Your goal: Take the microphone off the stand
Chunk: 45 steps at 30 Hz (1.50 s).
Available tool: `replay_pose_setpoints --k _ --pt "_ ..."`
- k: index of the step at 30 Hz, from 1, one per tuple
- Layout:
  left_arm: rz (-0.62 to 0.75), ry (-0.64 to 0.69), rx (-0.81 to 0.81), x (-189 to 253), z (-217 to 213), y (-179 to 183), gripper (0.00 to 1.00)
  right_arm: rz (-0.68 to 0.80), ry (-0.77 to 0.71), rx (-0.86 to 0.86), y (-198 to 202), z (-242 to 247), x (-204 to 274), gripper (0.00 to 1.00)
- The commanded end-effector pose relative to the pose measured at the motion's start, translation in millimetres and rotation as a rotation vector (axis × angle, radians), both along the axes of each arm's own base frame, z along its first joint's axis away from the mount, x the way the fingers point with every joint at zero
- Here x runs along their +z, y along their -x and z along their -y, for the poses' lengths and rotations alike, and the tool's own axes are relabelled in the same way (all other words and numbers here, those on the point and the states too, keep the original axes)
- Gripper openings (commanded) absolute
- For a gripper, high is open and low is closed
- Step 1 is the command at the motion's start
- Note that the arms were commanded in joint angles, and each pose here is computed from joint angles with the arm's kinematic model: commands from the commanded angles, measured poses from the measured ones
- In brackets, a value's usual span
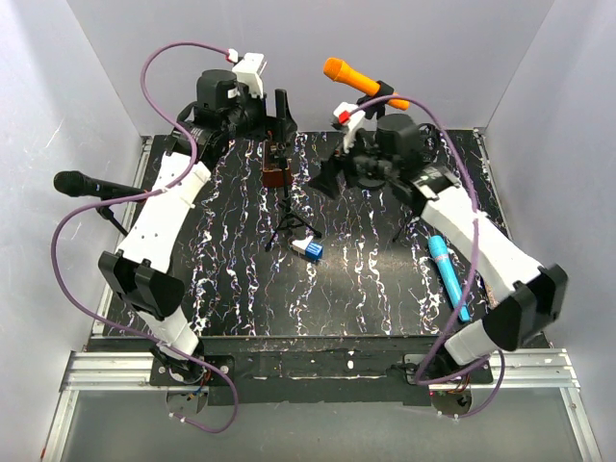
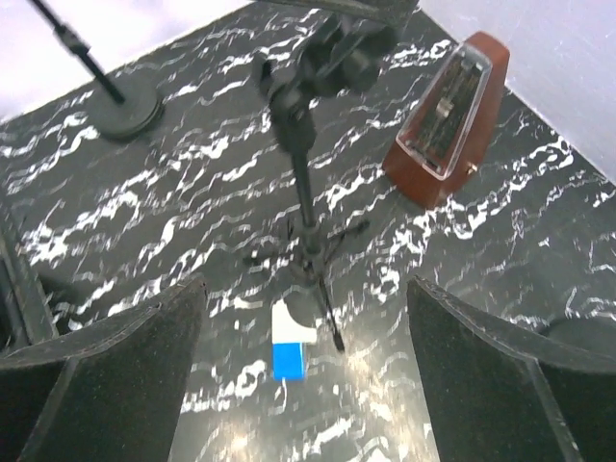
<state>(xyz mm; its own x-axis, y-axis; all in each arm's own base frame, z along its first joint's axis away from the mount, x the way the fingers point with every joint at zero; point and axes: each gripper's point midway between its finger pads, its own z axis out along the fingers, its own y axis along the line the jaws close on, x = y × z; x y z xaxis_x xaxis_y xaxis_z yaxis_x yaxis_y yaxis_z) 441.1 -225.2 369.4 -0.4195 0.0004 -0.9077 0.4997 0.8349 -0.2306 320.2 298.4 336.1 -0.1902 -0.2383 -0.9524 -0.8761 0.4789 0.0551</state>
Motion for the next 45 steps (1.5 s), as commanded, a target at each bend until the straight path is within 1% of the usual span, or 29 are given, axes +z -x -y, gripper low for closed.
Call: replay_pose_setpoints --k 1,3,6,10,11,13,15,17,19,20,21,28,31,33,35,36,37,38,40,41,43,45 --pt "0.175 0.024 0.130 72.0 -31.0 10.1 0.93 0.179 -0.201 -0.108 -39.7 -41.3 46.9 0.90" --pt "0.219 -0.005 0.183 82.7 -44.6 11.4 0.94 0.209 -0.225 -0.095 -43.3 -60.0 47.7 0.90" --pt "0.277 -0.070 0.256 93.5 -65.7 14.7 0.95 0.201 -0.223 -0.084 -43.7 -80.9 50.0 0.91" --pt "0.320 -0.122 0.298 99.0 -81.3 23.1 0.95 0.199 -0.206 -0.145 -49.8 -93.3 45.0 0.91" --pt "0.324 -0.125 0.305 100.4 -83.2 27.0 0.95 0.197 -0.196 -0.171 -55.1 -94.4 42.6 0.89" --pt "0.363 -0.181 0.293 105.0 -79.2 35.1 0.96 0.158 -0.187 -0.220 -63.7 -97.7 34.6 0.86" --pt "0.411 -0.244 0.250 109.6 -67.0 45.2 0.96 0.142 -0.166 -0.278 -76.4 -98.6 27.0 0.81" --pt "0.448 -0.276 0.195 115.5 -53.2 56.6 0.98 0.134 -0.157 -0.291 -84.5 -103.6 19.7 0.70" --pt "0.460 -0.284 0.141 117.4 -40.9 65.7 0.98 0.145 -0.155 -0.250 -83.1 -110.5 18.9 0.56" --pt "0.463 -0.281 0.118 118.4 -35.8 69.6 0.98 0.147 -0.150 -0.249 -83.9 -111.0 18.2 0.50" --pt "0.463 -0.281 0.111 119.5 -34.9 71.5 0.98 0.145 -0.156 -0.212 -79.6 -116.0 20.6 0.47" --pt "0.497 -0.293 0.136 130.9 -42.7 74.9 0.98 0.088 -0.097 -0.146 -65.4 -115.6 3.8 0.39" --pt "0.508 -0.322 0.155 133.3 -52.7 74.3 0.98 0.109 -0.079 -0.041 -51.3 -117.3 -0.1 0.38" --pt "0.503 -0.351 0.167 129.1 -64.0 72.1 0.98 0.124 -0.082 0.031 -41.1 -117.7 1.2 0.33" --pt "0.507 -0.397 0.146 120.7 -73.1 71.0 0.98 0.140 -0.090 0.126 -29.8 -116.0 3.3 0.26" --pt "0.513 -0.417 0.113 115.4 -76.2 71.8 0.98 0.152 -0.088 0.186 -22.4 -115.8 4.6 0.23" --pt "0.530 -0.435 0.029 111.0 -72.6 77.3 0.95 0.164 -0.085 0.238 -17.7 -114.7 5.5 0.20" --pt "0.539 -0.454 -0.100 102.6 -63.8 86.7 0.91 0.169 -0.084 0.300 -11.2 -113.1 5.2 0.18" --pt "0.541 -0.504 -0.265 91.0 -52.5 100.4 0.91 0.170 -0.091 0.370 -7.3 -108.5 4.4 0.10" --pt "0.531 -0.508 -0.306 90.0 -50.0 104.3 0.92 0.156 -0.100 0.408 -5.2 -107.7 2.7 0.10" --pt "0.497 -0.530 -0.437 83.3 -43.0 121.5 0.93 0.125 -0.130 0.486 0.4 -105.4 2.6 0.10" --pt "0.470 -0.590 -0.571 65.3 -40.6 133.9 0.92 0.128 -0.149 0.551 4.2 -104.8 5.1 0.10"
